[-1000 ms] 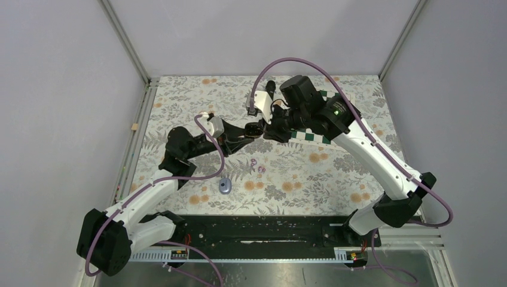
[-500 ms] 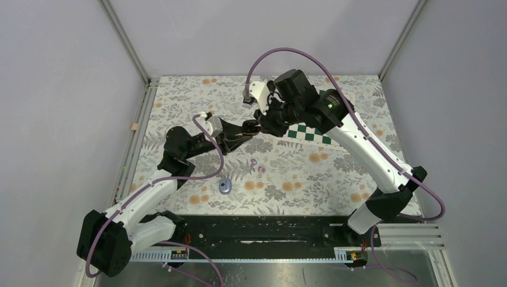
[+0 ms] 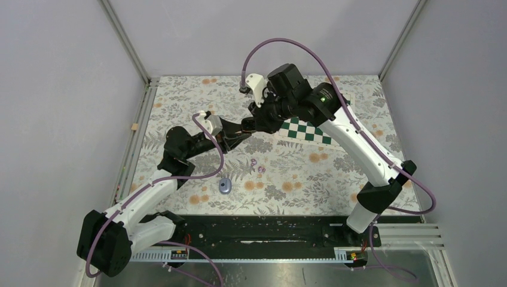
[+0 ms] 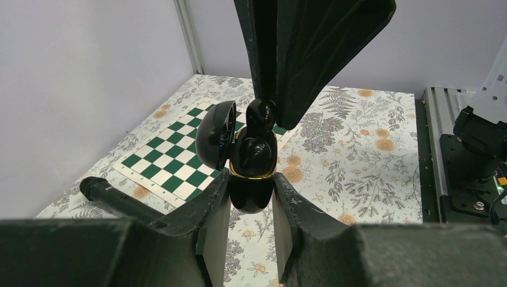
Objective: Insert the wireless bluetooth earbuds into the charging case
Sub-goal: Insert the right earbud into the right side groove of the charging case.
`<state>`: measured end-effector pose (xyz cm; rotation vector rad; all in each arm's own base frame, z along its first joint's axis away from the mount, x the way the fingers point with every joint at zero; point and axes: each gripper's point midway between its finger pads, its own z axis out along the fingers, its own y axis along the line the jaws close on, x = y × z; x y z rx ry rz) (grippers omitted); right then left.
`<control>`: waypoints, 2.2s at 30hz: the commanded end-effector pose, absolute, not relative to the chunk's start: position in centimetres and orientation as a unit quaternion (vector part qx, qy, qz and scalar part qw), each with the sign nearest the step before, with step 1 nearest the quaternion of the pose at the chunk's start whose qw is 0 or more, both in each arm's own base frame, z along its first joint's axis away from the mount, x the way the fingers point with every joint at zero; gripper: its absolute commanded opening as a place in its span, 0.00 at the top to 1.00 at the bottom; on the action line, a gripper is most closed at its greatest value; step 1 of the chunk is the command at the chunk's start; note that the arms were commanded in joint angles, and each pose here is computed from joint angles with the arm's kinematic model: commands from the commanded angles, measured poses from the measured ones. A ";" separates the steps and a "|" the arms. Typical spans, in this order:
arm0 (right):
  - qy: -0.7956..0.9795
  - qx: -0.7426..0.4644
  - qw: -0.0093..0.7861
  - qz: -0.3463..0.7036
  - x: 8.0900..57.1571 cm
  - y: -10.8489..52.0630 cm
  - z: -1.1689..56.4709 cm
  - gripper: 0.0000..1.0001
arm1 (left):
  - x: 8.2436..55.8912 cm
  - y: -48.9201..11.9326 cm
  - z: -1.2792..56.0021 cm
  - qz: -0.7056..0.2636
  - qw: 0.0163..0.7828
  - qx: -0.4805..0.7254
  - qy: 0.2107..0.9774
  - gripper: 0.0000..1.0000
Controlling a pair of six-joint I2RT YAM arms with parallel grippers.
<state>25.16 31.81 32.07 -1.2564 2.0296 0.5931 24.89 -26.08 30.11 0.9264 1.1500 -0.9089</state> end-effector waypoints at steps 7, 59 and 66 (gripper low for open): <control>0.786 -0.471 0.335 0.221 26.0 32.1 33.0 0.75 | 24.6 -26.3 32.2 -0.399 0.667 0.418 0.471 1.00; 0.811 -0.393 0.371 0.224 28.0 32.8 35.3 0.28 | 23.8 -26.4 33.3 -0.423 0.657 0.412 0.469 1.00; 0.821 -0.380 0.369 0.213 28.8 31.9 34.8 0.30 | 23.6 -26.3 33.6 -0.429 0.658 0.406 0.467 1.00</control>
